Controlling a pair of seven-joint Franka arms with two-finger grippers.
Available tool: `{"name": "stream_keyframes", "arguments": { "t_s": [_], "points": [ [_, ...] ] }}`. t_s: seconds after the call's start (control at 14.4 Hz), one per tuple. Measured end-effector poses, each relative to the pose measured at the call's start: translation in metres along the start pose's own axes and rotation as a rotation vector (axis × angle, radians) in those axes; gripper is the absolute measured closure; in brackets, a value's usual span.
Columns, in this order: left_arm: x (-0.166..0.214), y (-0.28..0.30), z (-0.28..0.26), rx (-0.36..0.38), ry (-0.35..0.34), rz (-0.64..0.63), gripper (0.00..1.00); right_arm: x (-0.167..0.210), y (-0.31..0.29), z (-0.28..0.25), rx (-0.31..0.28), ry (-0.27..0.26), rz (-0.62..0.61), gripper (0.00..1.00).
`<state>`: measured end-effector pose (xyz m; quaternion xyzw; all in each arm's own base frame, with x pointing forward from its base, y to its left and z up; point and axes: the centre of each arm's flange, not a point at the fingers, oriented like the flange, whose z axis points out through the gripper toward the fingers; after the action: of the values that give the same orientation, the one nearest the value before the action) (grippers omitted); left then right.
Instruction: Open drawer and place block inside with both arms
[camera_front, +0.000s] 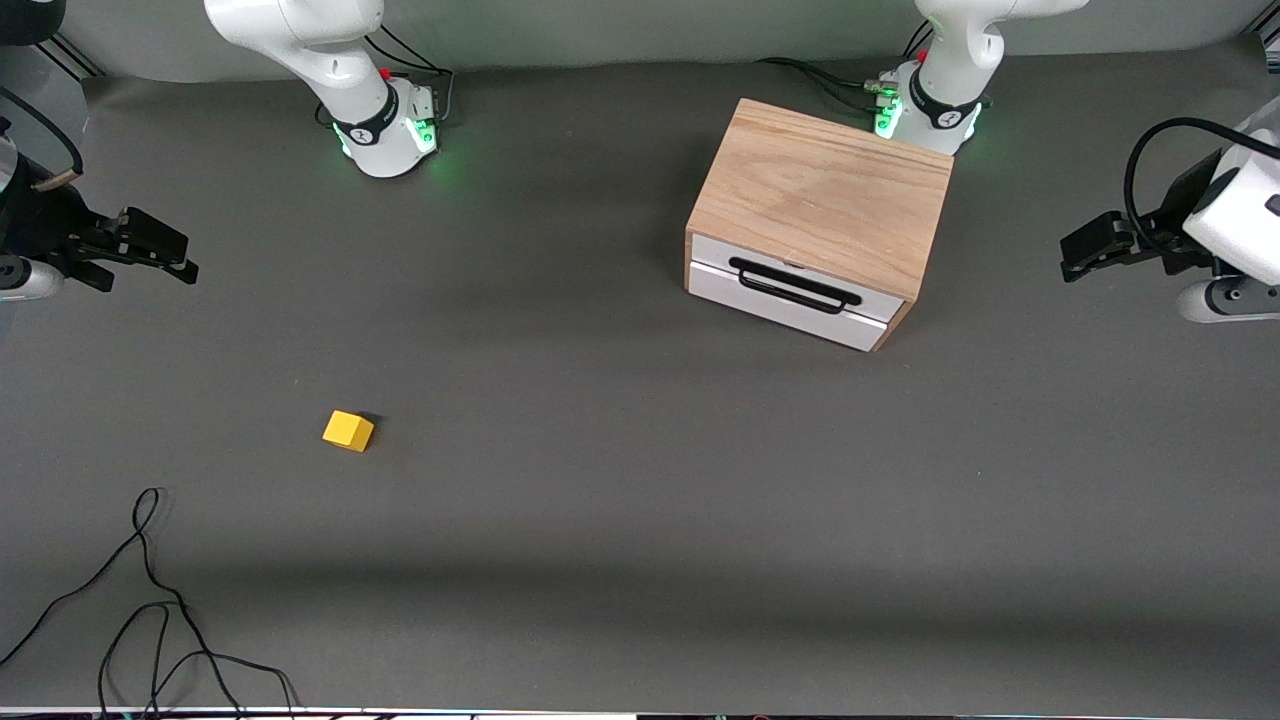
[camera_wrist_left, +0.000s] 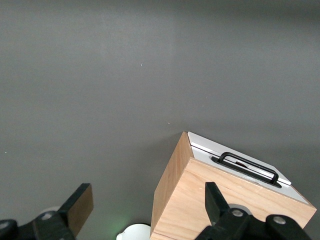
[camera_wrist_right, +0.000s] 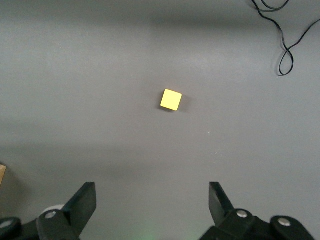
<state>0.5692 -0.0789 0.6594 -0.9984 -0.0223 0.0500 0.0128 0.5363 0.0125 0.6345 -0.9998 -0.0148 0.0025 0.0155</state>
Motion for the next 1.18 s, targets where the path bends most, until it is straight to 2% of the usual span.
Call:
{"name": "stream_keyframes", "arguments": {
  "t_s": [0.14, 0.28, 0.7, 1.18],
  "points": [
    [0.000, 0.000, -0.001, -0.001, 0.005, 0.000, 0.00, 0.000, 0.000, 0.000, 0.000, 0.000, 0.000, 0.00],
    [-0.002, 0.003, -0.003, -0.004, 0.046, 0.004, 0.00, 0.000, 0.001, 0.000, 0.000, 0.000, 0.001, 0.00],
    [-0.040, 0.003, 0.001, 0.009, 0.137, 0.032, 0.00, 0.000, 0.002, 0.000, 0.000, 0.001, 0.004, 0.00],
    [-0.045, -0.025, 0.009, -0.011, 0.153, 0.091, 0.00, 0.001, 0.005, 0.002, -0.003, -0.003, 0.008, 0.00]
  ]
}}
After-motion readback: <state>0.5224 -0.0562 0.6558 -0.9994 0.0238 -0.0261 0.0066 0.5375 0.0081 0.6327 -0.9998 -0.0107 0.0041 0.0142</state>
